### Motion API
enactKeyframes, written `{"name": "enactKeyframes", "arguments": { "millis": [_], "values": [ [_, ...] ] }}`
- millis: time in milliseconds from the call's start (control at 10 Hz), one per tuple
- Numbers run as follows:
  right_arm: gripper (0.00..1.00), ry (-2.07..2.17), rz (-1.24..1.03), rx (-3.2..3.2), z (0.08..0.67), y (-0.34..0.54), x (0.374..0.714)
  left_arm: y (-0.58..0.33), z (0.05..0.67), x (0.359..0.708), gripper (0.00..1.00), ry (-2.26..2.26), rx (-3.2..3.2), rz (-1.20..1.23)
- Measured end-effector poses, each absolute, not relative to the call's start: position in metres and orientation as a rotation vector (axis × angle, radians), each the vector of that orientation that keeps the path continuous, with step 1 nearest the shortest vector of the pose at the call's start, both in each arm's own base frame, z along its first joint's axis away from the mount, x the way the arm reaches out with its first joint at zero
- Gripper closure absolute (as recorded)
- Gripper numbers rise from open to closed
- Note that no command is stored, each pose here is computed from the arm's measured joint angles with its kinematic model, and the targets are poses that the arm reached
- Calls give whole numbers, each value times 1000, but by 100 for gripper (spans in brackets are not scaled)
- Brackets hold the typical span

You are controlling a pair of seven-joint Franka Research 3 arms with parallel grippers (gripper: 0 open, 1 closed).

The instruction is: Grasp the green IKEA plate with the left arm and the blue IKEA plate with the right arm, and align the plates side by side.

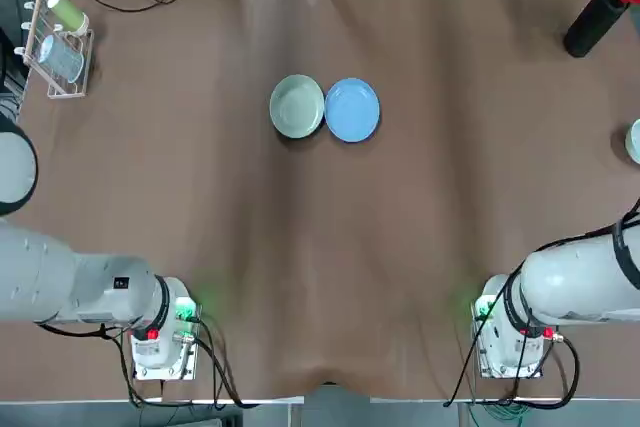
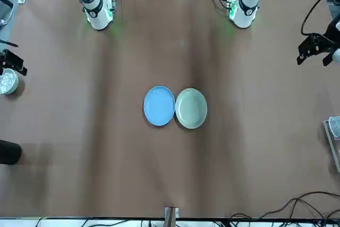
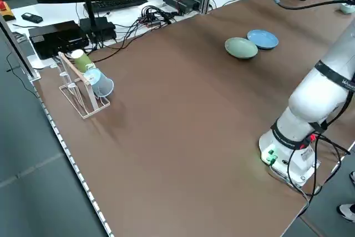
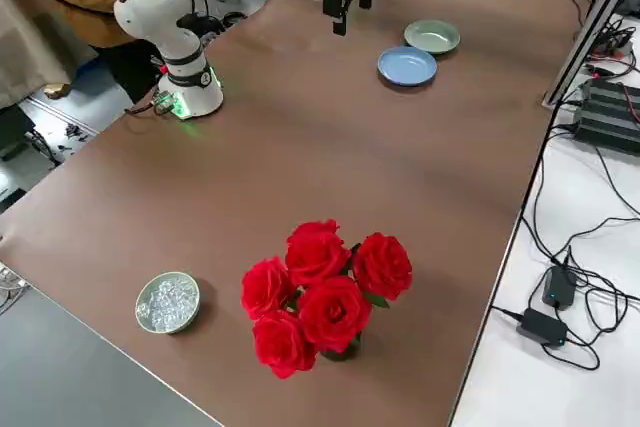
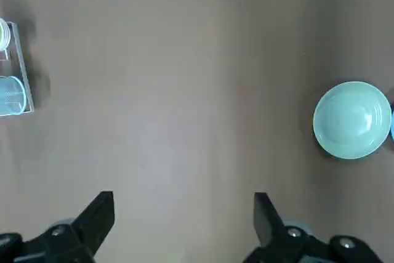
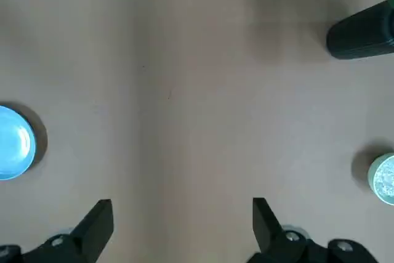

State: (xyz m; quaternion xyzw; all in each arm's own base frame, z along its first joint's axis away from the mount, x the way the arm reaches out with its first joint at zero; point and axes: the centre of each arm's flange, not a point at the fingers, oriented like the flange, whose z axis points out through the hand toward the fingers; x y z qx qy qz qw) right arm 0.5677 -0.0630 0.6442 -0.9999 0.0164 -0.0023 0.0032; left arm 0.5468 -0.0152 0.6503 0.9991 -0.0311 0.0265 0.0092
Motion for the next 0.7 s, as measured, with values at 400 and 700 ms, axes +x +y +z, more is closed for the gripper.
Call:
{"name": "enactKeyframes", "arguments": {
  "millis": [400, 700],
  "values": [
    [0, 4, -20, -3136, 648, -81, 566, -9, 640, 556, 0, -73, 3102, 50],
    [0, 70, -30, -3134, 650, -77, 566, -5, 640, 555, 0, -61, 3103, 47]
  ]
}}
